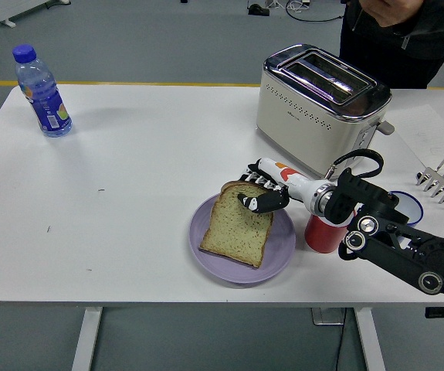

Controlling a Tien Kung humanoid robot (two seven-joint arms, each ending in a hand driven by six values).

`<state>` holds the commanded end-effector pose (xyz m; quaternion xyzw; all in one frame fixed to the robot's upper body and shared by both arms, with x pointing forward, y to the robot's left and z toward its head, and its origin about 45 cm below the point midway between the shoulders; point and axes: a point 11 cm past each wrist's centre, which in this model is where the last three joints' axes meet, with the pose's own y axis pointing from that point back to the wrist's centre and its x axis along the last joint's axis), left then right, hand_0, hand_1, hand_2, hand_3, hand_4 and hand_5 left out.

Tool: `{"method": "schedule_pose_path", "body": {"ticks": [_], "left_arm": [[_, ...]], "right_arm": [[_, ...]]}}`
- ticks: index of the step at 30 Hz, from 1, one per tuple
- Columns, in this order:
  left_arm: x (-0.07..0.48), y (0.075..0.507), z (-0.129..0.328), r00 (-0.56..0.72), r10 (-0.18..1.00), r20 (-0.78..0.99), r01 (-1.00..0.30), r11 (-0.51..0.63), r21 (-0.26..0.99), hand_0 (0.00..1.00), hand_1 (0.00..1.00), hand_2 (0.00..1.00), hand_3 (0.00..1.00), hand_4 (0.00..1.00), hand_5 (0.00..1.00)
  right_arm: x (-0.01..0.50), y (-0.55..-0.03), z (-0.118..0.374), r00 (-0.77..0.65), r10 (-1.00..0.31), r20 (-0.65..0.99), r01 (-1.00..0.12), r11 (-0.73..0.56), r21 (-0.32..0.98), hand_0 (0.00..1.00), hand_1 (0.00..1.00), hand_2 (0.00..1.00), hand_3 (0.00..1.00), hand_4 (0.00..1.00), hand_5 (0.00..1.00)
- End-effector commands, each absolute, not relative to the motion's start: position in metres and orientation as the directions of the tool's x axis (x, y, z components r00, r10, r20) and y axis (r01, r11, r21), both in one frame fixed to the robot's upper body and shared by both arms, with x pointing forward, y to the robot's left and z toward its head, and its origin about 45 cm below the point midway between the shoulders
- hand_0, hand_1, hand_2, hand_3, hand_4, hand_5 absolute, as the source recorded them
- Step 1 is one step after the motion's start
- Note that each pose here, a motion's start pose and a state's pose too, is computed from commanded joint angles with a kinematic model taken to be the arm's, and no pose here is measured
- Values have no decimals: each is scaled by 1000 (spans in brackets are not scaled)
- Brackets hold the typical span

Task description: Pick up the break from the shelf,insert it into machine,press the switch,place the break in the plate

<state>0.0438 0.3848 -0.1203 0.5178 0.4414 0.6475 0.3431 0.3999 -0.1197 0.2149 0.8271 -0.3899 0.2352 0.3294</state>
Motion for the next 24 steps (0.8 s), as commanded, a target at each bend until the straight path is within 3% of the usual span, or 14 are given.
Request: {"method": "schedule_pose_path", "body": {"ticks": [4,5,16,17,24], "left_arm": [[44,385,-120,-229,901,368,13,-375,927,693,576,712,672,502,960],[44,385,-120,-229,901,368,13,-375,927,693,576,712,670,502,960],[43,385,-120,-226,902,368,15,-375,927,693,576,712,669,502,960],[43,385,-120,-226,902,368,15,-375,927,693,576,712,669,502,960],[41,385,-121,-223,902,370,18,-375,927,693,576,713,669,502,960]], "right_arm": [[400,-120,213,588,-470,658,-795,-487,362,518,581,604,631,589,115],[400,-120,213,588,-467,661,-795,-487,362,699,689,732,741,675,178],[403,-121,217,556,-460,692,-810,-487,327,751,723,772,775,699,200],[403,-121,217,555,-460,693,-810,-487,326,807,768,825,818,718,210],[400,-119,230,538,-472,698,-812,-511,281,815,773,830,820,720,212]]}}
